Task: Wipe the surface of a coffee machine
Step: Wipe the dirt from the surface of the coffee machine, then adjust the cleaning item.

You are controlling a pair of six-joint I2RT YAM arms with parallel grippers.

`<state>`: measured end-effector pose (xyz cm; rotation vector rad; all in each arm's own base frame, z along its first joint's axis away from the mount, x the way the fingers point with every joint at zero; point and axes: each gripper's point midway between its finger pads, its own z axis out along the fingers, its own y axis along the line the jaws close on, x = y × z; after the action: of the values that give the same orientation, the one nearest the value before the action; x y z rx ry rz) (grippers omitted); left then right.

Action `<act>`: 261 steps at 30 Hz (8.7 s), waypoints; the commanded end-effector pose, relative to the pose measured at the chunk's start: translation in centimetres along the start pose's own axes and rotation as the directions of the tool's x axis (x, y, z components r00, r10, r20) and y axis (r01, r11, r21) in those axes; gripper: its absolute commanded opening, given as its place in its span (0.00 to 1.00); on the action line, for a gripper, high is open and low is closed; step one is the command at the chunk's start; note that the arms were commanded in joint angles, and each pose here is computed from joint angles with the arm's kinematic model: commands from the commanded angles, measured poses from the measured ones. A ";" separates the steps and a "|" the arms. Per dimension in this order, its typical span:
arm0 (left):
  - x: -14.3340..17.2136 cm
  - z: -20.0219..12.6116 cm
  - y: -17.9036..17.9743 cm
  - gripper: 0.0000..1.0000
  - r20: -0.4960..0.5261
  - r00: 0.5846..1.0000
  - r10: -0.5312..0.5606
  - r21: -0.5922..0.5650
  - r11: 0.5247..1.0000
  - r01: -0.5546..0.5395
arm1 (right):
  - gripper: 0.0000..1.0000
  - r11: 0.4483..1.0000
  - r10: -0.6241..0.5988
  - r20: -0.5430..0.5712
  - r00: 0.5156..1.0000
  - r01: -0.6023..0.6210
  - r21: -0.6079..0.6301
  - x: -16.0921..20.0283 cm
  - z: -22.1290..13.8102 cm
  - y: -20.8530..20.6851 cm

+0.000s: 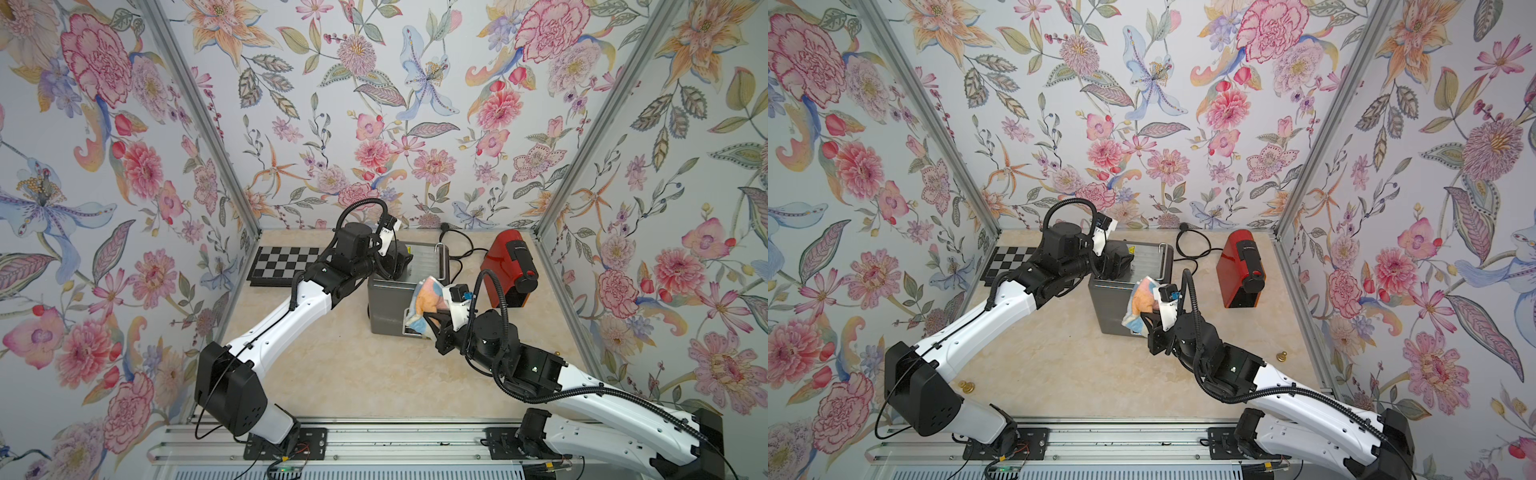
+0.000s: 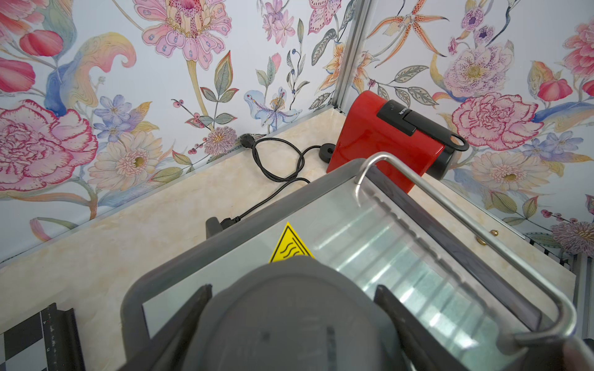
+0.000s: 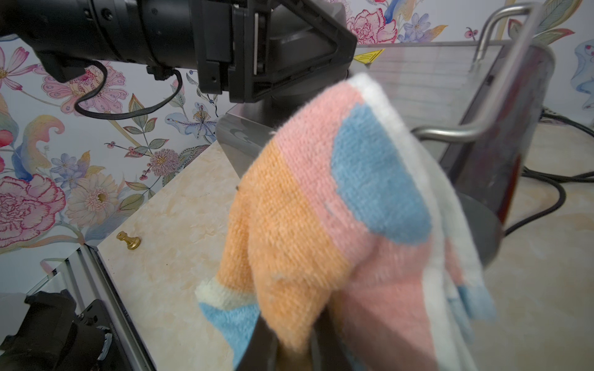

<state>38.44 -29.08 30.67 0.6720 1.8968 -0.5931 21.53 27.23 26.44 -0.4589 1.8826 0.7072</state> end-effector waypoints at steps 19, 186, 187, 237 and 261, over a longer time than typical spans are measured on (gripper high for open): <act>2.1 0.5 -1.6 0.21 -0.036 0.999 -0.033 0.099 0.994 0.036 | 0.00 0.977 -0.208 0.123 0.970 0.211 -0.011 6.6 9.2 2.9; 1.8 2.9 -4.4 0.15 -0.038 0.996 -0.085 0.249 0.964 0.092 | 0.00 0.946 -0.293 0.088 0.952 0.275 0.172 2.9 3.0 -5.2; 1.8 2.9 -4.5 0.15 -0.037 0.996 -0.084 0.249 0.964 0.091 | 0.00 0.947 -0.298 0.095 0.950 0.281 0.159 2.5 3.3 -4.7; -3.4 -12.7 -11.3 0.93 0.252 0.958 -0.136 0.584 0.811 -0.038 | 0.00 0.810 0.173 0.209 0.962 -0.018 -0.586 -10.8 -2.1 4.2; -3.2 -13.1 -10.8 0.00 0.269 0.952 -0.145 0.551 0.834 -0.029 | 0.54 0.829 0.141 0.202 0.969 -0.004 -0.559 -11.2 -2.0 5.1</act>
<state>23.08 -30.14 38.59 0.8769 1.4752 -1.3213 20.88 30.57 36.70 -0.6698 1.4760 1.3723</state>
